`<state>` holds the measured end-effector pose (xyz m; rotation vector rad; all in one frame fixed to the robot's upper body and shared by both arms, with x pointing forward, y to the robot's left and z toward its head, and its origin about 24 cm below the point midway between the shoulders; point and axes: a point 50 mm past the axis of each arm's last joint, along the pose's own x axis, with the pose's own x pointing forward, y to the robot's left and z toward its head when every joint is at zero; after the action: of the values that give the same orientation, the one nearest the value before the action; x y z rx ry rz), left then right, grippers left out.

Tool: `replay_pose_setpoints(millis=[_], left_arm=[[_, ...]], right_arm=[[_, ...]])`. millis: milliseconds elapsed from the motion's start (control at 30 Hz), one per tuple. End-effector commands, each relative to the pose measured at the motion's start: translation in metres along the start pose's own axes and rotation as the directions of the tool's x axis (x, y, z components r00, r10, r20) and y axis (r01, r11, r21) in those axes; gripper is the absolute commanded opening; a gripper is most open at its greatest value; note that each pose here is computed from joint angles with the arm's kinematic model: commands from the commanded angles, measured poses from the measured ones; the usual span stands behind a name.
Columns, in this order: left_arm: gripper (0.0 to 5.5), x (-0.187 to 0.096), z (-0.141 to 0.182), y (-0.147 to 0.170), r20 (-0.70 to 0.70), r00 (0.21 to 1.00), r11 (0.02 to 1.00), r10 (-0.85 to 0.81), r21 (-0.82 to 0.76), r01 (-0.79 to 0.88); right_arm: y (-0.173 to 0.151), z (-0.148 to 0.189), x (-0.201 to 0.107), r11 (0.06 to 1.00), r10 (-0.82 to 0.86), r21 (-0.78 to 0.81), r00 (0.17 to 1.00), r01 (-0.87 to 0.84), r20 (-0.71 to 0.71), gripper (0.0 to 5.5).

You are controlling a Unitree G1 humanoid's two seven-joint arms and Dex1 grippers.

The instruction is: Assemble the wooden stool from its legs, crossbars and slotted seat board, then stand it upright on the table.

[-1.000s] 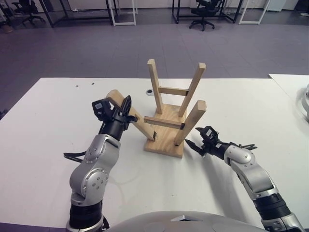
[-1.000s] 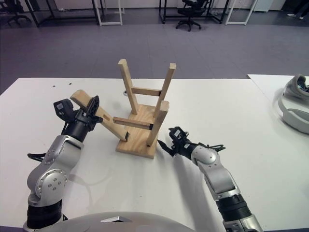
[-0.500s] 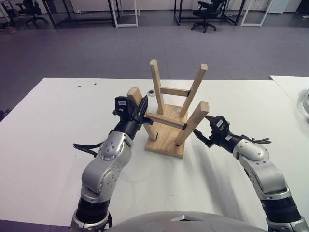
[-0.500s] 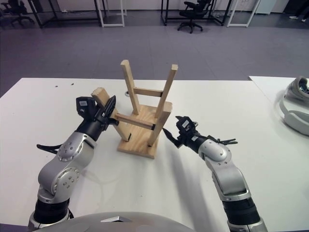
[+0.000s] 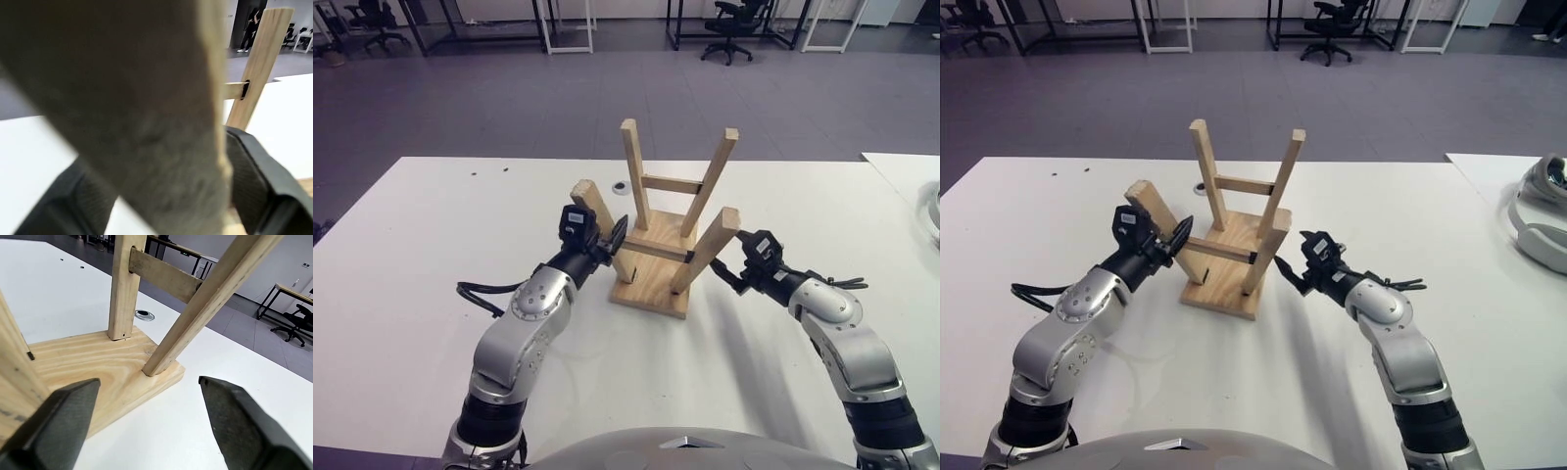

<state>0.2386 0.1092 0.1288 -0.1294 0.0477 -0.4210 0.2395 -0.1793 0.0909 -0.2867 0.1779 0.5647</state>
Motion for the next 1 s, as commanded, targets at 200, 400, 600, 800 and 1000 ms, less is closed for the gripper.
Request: replay_pose_setpoints(millis=[200,400,600,800,1000], left_arm=[[4.19,-0.013,0.024,-0.021,0.119,0.981,0.958,-0.154,-0.224,0.178],[4.19,-0.035,0.061,-0.029,0.233,0.914,0.934,-0.332,-0.056,0.353],[4.19,-0.021,0.152,-0.003,0.505,0.764,0.909,-0.402,0.119,0.400],[4.19,0.002,0.107,0.004,0.322,0.843,0.899,-0.430,0.064,0.434],[4.19,0.022,-0.021,0.012,0.089,0.914,0.917,-0.396,-0.023,0.399]], right_arm=[[-0.032,0.027,-0.008,0.993,-0.116,0.009,0.989,0.115,0.098,3.76],[-0.062,0.054,-0.028,0.975,-0.222,0.056,0.952,0.215,0.212,3.76],[-0.060,0.152,-0.060,0.974,-0.150,0.225,0.726,-0.007,0.671,3.76],[-0.037,0.137,-0.036,0.928,-0.075,0.349,0.854,-0.129,0.515,3.76],[-0.014,0.070,-0.012,0.932,-0.047,0.361,0.970,-0.045,0.241,3.76]])
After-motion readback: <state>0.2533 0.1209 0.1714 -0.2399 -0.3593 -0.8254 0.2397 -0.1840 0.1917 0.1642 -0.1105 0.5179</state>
